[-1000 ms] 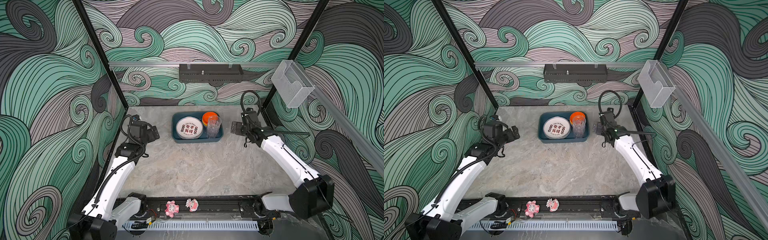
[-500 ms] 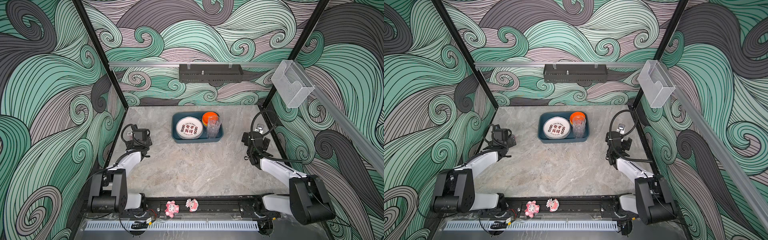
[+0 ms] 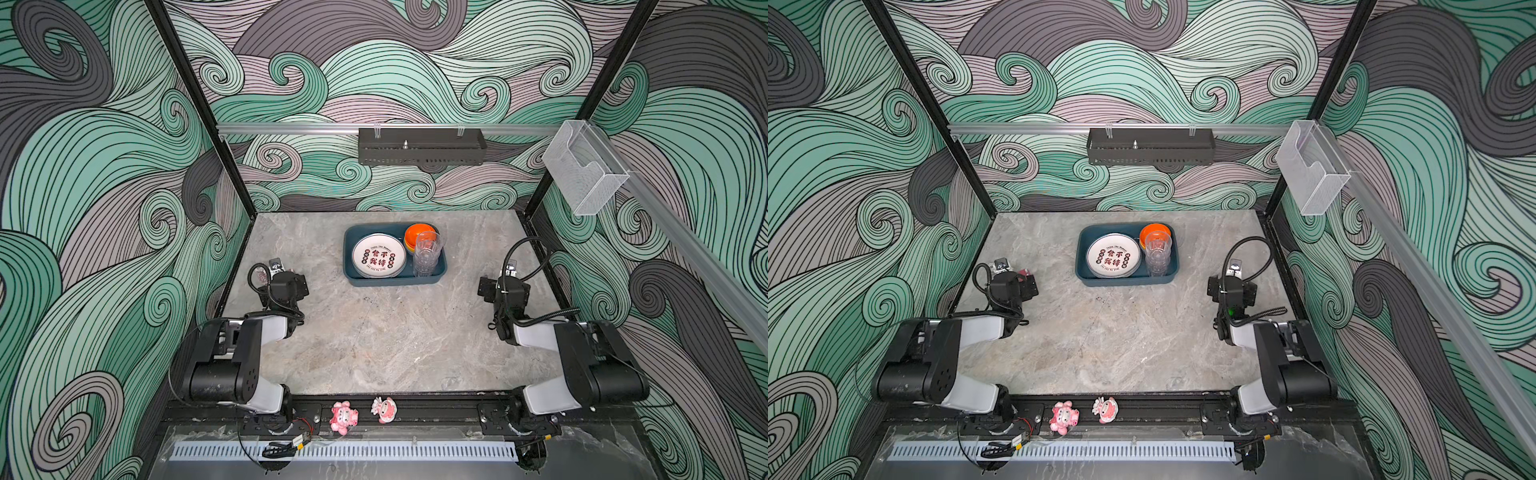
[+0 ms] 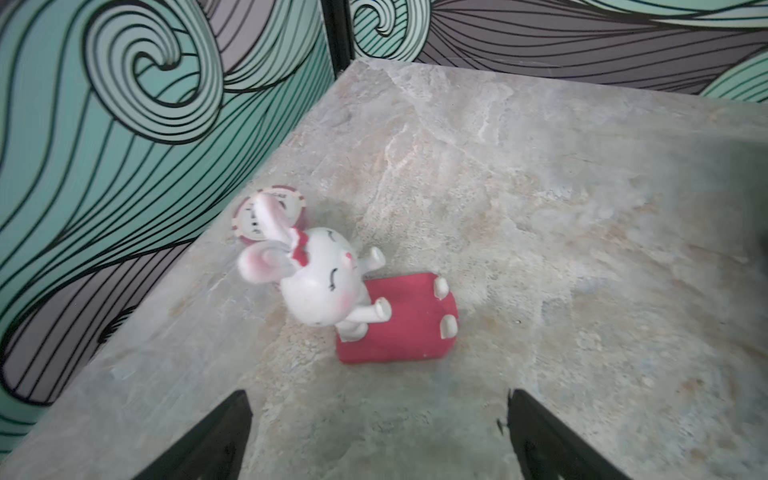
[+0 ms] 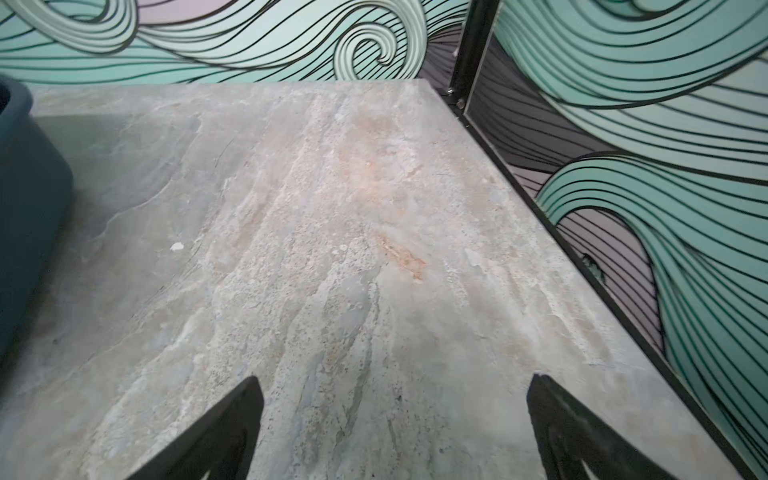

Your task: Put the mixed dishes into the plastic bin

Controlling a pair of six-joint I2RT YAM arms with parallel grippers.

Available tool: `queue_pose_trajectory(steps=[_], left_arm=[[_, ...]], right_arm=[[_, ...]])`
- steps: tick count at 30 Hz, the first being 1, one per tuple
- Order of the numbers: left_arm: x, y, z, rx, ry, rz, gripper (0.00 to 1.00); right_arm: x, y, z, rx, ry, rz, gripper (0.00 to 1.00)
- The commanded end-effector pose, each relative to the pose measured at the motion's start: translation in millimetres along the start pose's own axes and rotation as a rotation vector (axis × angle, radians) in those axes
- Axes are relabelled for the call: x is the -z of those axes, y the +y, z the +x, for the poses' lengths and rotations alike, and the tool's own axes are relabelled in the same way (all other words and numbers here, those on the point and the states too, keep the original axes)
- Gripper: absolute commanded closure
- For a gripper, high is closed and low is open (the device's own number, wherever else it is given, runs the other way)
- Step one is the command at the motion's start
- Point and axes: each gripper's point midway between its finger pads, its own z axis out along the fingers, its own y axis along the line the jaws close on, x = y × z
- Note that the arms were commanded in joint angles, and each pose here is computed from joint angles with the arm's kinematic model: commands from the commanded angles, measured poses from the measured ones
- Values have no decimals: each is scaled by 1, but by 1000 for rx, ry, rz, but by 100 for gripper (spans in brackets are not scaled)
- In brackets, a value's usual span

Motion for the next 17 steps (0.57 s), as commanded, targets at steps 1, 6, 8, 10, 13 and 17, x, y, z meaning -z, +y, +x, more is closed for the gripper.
queue_pose_trajectory(steps=[1,6,8,10,13,17], left_arm=[[-3,-13,-19,-23,-131,75,1],[-4,-11,-17,-17,-83,68,2],[-4,-11,-18,-6,-57,60,1],[-4,-10,-16,-11,-56,60,2],[-3,-10,-15,-4,-34,62,2],[-3,-10,-17,-4,-49,61,1]], right_arm=[[-4,16,-23,-23,-126,-128,1],[-3,18,-22,-10,-106,-137,1],[-3,18,-21,-10,-90,-142,1],[-3,18,-22,-12,-97,-143,1],[-6,20,-21,-12,-86,-152,1],[-4,18,-21,-16,-88,-156,1]])
